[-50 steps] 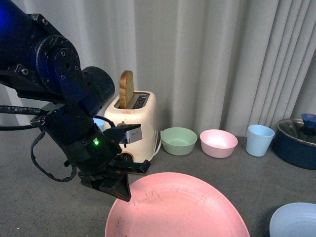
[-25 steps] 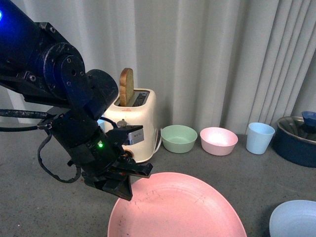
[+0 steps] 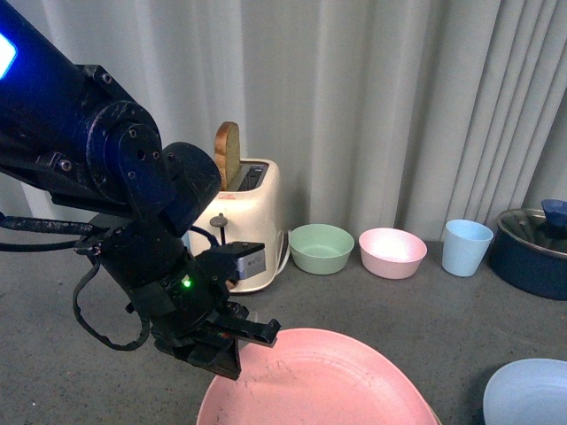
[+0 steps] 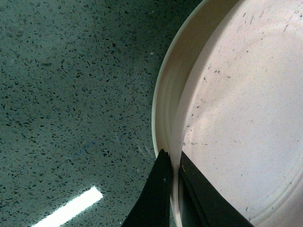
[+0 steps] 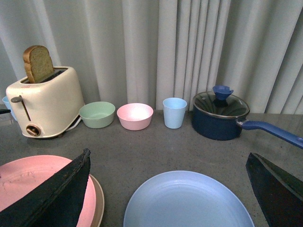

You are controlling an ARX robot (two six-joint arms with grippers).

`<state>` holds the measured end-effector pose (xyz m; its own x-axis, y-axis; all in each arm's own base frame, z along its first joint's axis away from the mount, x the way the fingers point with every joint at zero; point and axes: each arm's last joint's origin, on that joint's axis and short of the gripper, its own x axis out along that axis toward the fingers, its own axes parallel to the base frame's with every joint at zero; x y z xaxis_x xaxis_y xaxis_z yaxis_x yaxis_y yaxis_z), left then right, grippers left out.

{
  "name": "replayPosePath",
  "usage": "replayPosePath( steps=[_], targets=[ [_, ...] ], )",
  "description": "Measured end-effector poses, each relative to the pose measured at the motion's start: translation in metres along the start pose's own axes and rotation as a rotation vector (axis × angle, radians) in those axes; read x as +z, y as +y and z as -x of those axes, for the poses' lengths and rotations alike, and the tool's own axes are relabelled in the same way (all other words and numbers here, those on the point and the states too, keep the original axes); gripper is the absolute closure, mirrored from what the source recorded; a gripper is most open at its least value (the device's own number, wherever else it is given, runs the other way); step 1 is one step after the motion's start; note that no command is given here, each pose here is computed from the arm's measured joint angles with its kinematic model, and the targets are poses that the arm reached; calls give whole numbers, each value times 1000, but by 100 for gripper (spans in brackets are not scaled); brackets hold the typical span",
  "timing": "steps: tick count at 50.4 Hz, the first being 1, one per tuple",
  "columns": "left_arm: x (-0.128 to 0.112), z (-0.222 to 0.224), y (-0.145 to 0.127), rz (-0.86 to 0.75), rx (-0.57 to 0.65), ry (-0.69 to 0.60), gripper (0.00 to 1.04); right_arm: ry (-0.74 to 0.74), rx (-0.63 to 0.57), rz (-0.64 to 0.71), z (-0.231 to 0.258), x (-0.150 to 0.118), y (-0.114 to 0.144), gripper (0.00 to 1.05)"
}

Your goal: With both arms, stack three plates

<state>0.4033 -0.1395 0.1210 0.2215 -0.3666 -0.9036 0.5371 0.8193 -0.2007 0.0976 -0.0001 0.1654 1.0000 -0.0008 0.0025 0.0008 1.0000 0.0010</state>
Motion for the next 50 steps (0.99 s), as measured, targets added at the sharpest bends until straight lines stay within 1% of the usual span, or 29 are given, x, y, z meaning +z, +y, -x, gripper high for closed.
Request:
replayPosePath(
  steps=[10,15,19,31,36,40,42,45,47,50],
  targets=[
    [0,-3,-4,-5,9,-1,100,0,0,0,0,0,0,7],
    [0,-3,-4,4,10,-4,85,0,0,0,0,0,0,7],
    [1,-2,-2,11,11,-13,67,0,0,0,0,0,0,7],
    [3,13,6,29,15,-53,33,0,0,0,0,0,0,7],
    [8,30,9,25,26,-121,19,0,0,0,0,0,0,7],
    [11,53,12,5,55,-214,7,0,0,0,0,0,0,7],
    [11,64,12,-8,73,-257,5,0,0,0,0,0,0,7],
    [9,83,12,-33,119,-324,8,0,0,0,0,0,0,7],
    [6,98,10,-57,167,-375,7,0,0,0,0,0,0,7],
    [-1,116,5,-87,201,-435,7,0,0,0,0,0,0,7]
  ],
)
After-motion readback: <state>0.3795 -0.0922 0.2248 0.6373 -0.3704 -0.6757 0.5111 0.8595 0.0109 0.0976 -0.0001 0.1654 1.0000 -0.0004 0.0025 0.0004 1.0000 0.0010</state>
